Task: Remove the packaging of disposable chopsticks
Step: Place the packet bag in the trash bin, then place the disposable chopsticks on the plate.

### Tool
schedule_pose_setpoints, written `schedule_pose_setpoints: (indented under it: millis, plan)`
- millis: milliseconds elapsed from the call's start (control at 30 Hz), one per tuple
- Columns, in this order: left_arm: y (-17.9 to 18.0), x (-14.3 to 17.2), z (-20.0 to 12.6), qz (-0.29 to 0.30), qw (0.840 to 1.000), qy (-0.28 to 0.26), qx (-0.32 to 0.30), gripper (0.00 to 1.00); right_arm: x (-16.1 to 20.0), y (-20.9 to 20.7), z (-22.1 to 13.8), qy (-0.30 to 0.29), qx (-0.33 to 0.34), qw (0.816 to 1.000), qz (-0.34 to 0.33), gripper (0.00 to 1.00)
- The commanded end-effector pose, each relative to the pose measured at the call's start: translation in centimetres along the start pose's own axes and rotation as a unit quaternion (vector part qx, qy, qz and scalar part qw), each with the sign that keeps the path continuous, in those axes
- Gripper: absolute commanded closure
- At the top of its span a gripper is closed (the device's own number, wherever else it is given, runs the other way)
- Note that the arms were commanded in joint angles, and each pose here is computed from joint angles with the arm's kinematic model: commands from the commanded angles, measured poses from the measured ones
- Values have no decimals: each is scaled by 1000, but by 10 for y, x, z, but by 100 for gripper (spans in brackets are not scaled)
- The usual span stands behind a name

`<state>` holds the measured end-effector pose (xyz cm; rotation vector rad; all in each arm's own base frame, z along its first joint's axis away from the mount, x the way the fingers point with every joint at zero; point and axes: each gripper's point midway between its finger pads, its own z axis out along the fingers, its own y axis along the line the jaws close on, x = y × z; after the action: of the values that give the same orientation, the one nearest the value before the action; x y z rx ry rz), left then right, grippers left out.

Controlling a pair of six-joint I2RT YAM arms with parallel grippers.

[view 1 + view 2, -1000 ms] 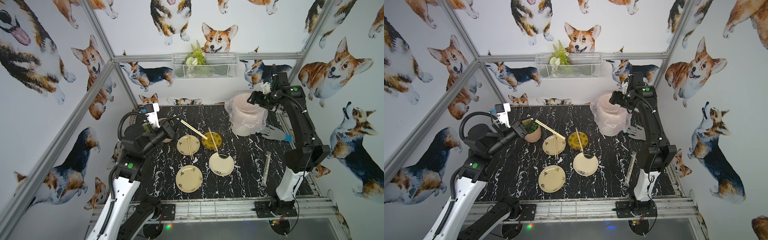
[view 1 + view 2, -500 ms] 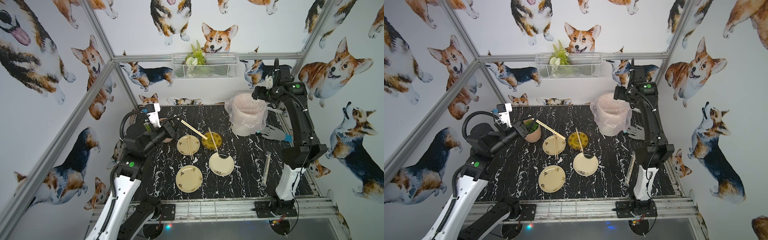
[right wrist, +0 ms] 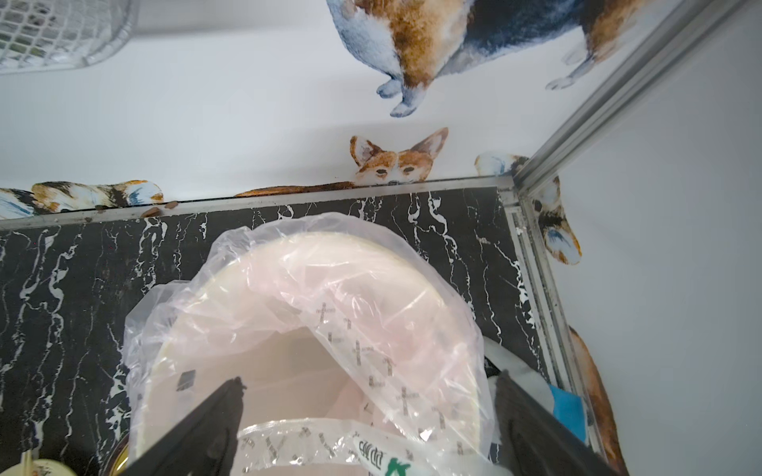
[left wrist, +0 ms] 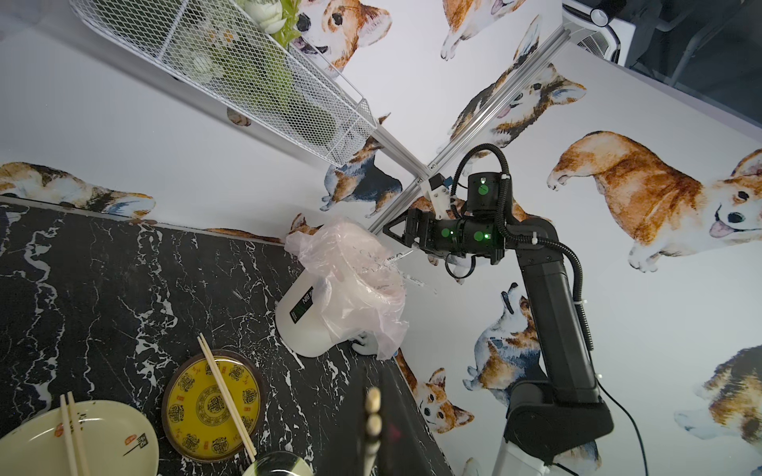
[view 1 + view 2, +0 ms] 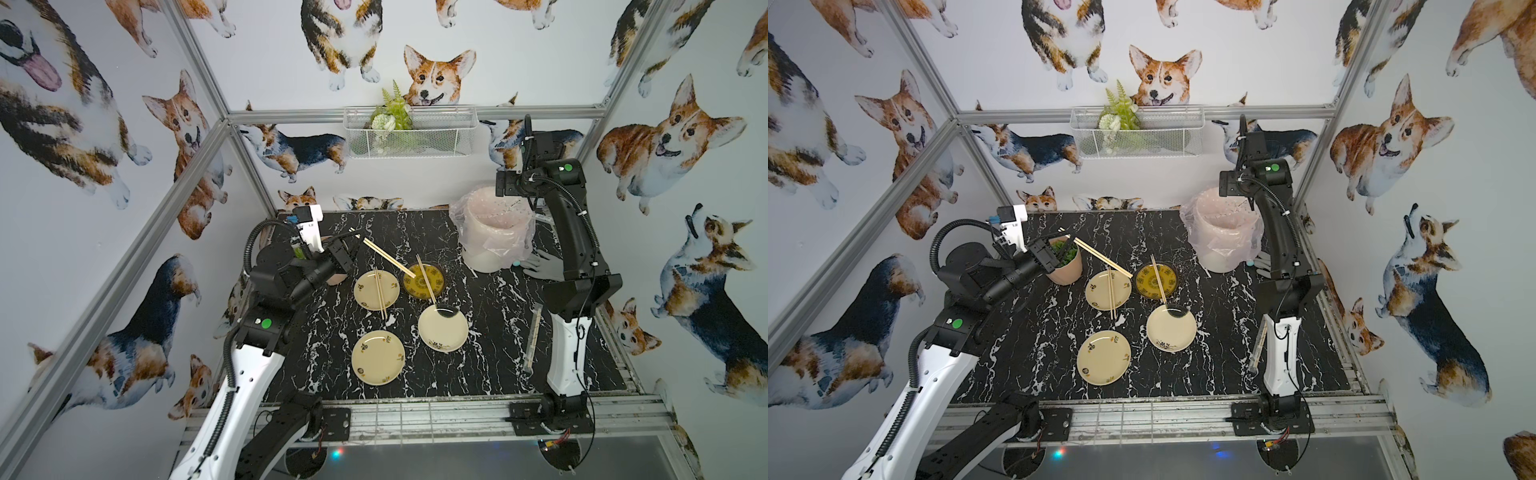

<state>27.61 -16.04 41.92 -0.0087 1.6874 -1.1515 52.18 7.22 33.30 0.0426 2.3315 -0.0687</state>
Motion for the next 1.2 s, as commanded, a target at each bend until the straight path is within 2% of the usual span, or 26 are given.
schedule_pose_setpoints:
  millis: [0, 133, 333, 533, 733, 833, 900, 1033, 1100, 1167]
  plan:
    - [-7, -7, -1, 8, 1000, -11, 11, 100, -12, 10, -7, -28, 3, 999, -22, 3]
    - [-5, -6, 1, 7, 1000, -9, 8, 100, -22, 23, -27, -62, -12, 998, -22, 2]
    - [-1, -3, 0, 5, 1000, -8, 4, 100, -16, -2, -54, -85, 9, 996, 12, 0]
    - [3, 1, 1, -1, 1000, -5, 2, 100, 11, -49, -38, -26, 61, 997, 24, 0]
    - [5, 2, 5, -8, 1000, -3, 4, 100, 15, -49, -41, -19, 65, 998, 17, 0]
    - [7, 2, 7, -9, 1000, -1, 2, 100, 4, -26, -63, -48, 29, 998, 6, 0]
    - [9, 4, 9, -12, 1000, 5, 1, 100, -5, -2, -90, -80, 5, 997, -16, 3]
    - [5, 11, 14, -5, 1000, 25, 19, 100, -4, 60, -151, -133, -94, 986, -46, 24]
    - [-1, 15, 14, 7, 998, 39, 39, 100, 13, 103, -177, -143, -169, 972, -80, 32]
    - [-9, 20, 14, 20, 996, 53, 62, 100, 46, 154, -205, -133, -300, 938, -116, 40]
